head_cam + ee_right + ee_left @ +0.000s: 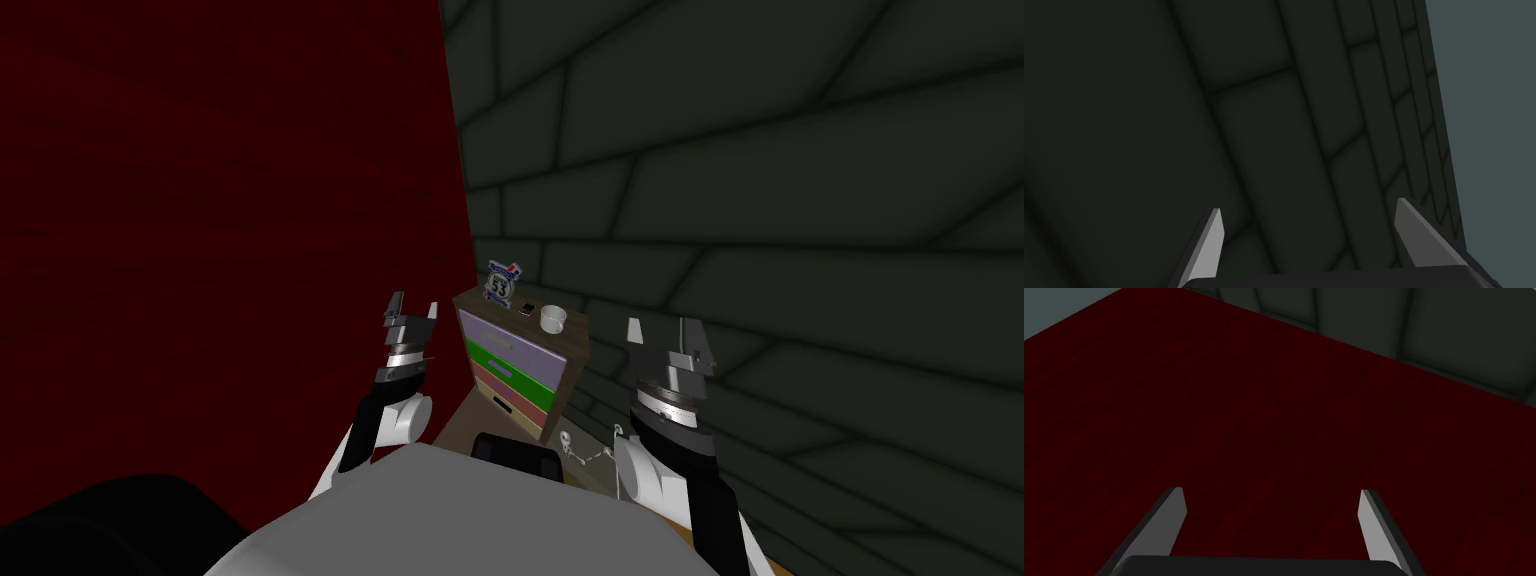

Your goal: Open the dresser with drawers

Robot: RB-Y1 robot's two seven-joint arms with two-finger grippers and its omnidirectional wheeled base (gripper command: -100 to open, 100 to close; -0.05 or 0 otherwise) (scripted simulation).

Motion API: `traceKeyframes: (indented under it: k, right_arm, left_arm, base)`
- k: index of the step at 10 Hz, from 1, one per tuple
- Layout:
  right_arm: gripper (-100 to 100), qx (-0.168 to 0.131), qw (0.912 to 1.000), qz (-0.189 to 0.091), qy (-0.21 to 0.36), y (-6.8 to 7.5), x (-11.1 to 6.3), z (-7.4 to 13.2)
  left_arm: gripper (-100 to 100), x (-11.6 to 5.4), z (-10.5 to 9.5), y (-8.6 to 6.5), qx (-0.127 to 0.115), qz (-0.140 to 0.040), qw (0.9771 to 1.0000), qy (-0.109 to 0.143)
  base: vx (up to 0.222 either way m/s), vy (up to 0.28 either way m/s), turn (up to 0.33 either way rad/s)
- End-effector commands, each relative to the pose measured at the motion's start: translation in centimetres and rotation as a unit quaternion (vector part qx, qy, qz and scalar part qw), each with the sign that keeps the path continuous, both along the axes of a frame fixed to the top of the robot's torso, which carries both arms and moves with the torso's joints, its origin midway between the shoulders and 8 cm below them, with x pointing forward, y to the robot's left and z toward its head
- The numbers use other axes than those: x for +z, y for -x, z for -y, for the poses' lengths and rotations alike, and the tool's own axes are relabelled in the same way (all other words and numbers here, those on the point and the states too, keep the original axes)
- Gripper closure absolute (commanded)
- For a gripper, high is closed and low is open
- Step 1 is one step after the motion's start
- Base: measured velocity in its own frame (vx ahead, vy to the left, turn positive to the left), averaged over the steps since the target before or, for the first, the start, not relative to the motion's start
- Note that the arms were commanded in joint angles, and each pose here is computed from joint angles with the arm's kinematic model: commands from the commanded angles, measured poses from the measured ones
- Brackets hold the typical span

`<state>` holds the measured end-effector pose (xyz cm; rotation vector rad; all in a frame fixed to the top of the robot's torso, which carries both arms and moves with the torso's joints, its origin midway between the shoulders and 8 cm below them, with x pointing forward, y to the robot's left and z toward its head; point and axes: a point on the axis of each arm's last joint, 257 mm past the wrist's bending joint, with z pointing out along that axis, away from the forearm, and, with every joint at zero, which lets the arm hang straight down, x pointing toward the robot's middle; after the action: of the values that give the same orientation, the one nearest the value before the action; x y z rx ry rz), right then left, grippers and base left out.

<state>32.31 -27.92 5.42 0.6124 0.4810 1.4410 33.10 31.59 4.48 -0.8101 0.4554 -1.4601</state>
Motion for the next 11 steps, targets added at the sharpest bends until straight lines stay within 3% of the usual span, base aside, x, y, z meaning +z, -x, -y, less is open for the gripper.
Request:
traceKeyframes:
  k: [1, 9, 10, 11]
  right_arm:
    - [0, 0.000, 1.0000, 0.000, 0.000, 0.0, 0.0, 0.0]
    - [0, 0.000, 1.0000, 0.000, 0.000, 0.0, 0.0, 0.0]
    - [0, 0.000, 1.0000, 0.000, 0.000, 0.0, 0.0, 0.0]
    - [0, 0.000, 1.0000, 0.000, 0.000, 0.0, 0.0, 0.0]
  left_arm:
    - [0, 0.0, 0.0, 0.0, 0.000, 0.000, 1.0000, 0.000]
    - [0, 0.0, 0.0, 0.0, 0.000, 0.000, 1.0000, 0.000]
    - [-100, -0.2, 0.7, -0.4, -0.013, -0.007, 0.9997, -0.020]
    - [-100, -0.5, 1.1, -0.7, -0.022, -0.012, 0.9992, -0.032]
  base:
    - [0.000, 0.000, 0.000]
    - [0.000, 0.000, 0.000]
    - [0.010, 0.000, 0.003]
    - [0.011, 0.002, 0.005]
